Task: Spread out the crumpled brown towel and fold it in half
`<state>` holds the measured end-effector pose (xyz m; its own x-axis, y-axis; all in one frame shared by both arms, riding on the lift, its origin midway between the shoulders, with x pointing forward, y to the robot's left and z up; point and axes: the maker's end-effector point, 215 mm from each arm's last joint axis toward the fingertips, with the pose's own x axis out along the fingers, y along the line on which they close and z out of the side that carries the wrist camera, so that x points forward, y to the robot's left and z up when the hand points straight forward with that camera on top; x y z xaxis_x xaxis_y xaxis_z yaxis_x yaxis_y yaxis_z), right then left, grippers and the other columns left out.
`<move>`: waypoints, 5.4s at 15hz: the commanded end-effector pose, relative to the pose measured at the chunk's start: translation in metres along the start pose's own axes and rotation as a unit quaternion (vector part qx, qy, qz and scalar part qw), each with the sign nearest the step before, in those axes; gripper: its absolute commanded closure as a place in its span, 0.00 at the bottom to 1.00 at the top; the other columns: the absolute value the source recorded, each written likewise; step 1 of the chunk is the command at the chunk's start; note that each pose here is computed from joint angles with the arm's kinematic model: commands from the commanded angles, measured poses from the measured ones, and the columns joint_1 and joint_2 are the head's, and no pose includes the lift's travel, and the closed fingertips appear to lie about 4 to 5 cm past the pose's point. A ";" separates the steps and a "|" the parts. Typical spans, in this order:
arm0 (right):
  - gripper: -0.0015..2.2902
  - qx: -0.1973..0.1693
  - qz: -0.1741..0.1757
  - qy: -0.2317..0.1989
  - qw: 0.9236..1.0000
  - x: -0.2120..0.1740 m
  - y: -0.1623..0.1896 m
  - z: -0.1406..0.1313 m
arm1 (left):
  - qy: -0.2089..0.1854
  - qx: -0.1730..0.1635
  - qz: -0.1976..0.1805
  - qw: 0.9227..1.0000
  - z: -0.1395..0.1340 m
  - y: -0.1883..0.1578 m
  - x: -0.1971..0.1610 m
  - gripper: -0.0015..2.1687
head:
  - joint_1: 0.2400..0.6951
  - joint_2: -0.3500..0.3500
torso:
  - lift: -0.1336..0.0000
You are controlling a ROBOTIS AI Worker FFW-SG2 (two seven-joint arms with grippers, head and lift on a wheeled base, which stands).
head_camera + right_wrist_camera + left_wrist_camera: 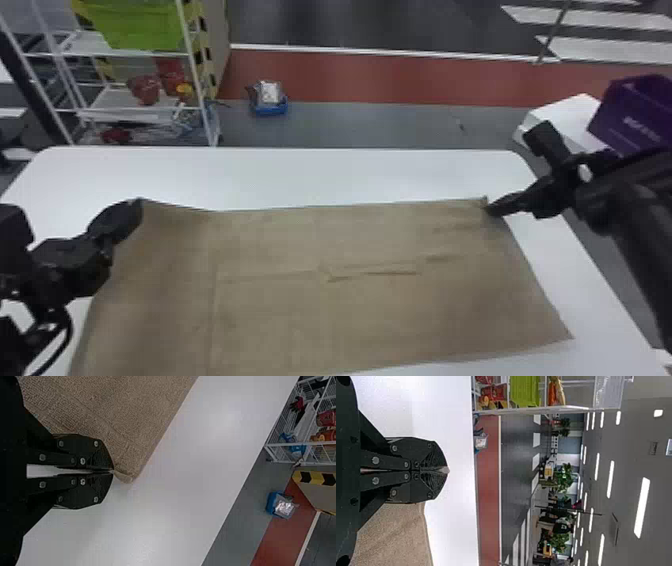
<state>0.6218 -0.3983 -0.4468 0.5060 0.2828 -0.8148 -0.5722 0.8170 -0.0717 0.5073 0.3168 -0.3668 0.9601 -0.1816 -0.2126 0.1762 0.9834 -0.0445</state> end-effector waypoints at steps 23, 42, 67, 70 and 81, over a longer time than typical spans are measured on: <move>0.58 0.005 0.019 -0.017 1.000 -0.003 0.016 -0.019 | 0.181 0.109 -0.044 0.976 -0.026 0.018 0.057 0.07 | 1.00 0.39 | 0.07; 0.58 -0.027 0.012 -0.030 0.999 -0.010 0.006 -0.025 | 0.267 0.108 0.024 0.957 -0.058 0.078 0.067 0.15 | 1.00 0.46 | 0.07; 0.58 -0.036 0.011 -0.022 0.999 -0.009 0.007 -0.032 | 0.293 0.101 0.021 0.950 -0.075 0.083 0.069 0.19 | 1.00 0.46 | 0.07; 0.58 -0.037 0.013 -0.022 0.999 -0.007 0.009 -0.031 | 0.287 0.105 0.031 0.952 -0.069 0.088 0.071 0.09 | 1.00 0.47 | 0.07; 0.58 -0.036 0.011 -0.022 0.999 -0.009 0.007 -0.036 | 0.300 0.095 0.016 0.949 -0.073 0.088 0.079 0.19 | 1.00 0.46 | 0.07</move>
<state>0.5897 -0.4133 -0.4608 0.5197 0.3229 -0.7910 -0.6274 0.7726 -0.0968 0.5842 0.3870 -0.4534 0.6906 -0.0653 -0.7203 0.2381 0.9609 0.1411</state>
